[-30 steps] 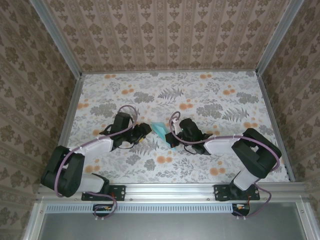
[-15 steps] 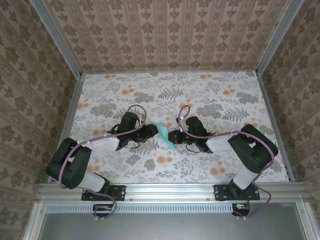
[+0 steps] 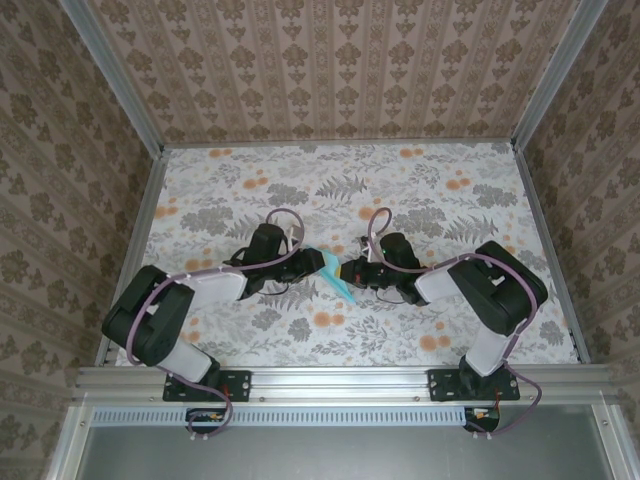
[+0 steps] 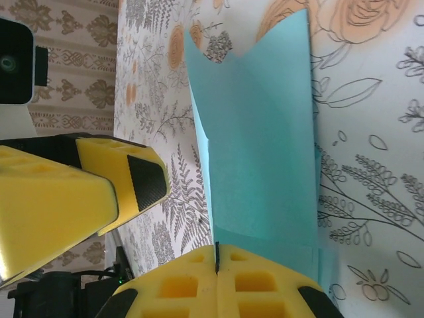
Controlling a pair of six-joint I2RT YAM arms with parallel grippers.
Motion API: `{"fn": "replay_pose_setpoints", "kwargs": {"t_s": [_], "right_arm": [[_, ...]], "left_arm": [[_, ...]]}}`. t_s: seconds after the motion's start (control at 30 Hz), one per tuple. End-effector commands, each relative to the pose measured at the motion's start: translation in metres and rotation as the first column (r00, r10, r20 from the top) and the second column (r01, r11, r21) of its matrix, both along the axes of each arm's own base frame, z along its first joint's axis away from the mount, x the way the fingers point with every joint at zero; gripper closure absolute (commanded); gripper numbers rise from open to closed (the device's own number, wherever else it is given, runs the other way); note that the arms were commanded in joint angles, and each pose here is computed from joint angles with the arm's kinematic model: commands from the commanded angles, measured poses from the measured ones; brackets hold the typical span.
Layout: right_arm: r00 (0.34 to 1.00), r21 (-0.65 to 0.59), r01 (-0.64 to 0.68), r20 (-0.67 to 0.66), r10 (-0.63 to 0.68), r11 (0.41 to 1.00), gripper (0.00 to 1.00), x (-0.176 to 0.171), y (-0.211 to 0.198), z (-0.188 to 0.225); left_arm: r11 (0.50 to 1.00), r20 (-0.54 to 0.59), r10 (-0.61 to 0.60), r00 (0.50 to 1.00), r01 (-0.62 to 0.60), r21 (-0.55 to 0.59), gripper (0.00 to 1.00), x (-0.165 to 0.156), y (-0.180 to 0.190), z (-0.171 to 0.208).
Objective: Fold a paper plane with a square sheet of paper (pick it up from the middle)
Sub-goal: Fold the wing for the fifth time at the center of the table.
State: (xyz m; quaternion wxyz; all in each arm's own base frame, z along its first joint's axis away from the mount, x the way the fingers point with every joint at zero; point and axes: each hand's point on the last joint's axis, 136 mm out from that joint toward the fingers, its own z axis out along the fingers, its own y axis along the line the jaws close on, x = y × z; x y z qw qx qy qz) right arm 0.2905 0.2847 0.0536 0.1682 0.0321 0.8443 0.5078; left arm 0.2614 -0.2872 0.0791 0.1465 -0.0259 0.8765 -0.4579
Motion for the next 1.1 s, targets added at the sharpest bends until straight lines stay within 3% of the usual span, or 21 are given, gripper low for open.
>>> {"fn": "replay_pose_setpoints", "kwargs": {"t_s": [0.0, 0.63, 1.07], "right_arm": [[0.997, 0.026, 0.013, -0.073, -0.012, 1.000, 1.00, -0.004, -0.004, -0.009], [0.982, -0.002, 0.035, -0.187, -0.035, 0.999, 1.00, -0.007, -0.014, -0.033], [0.987, -0.024, -0.023, -0.159, 0.019, 0.999, 0.94, -0.009, -0.013, -0.033]], "left_arm": [[0.999, 0.057, -0.037, 0.998, 0.038, -0.031, 0.62, 0.006, -0.011, 0.012], [0.995, 0.048, -0.096, 0.994, 0.098, -0.032, 0.65, 0.007, -0.028, 0.004], [0.998, 0.024, -0.062, 0.998, 0.061, 0.007, 0.77, 0.021, -0.032, -0.017]]}}
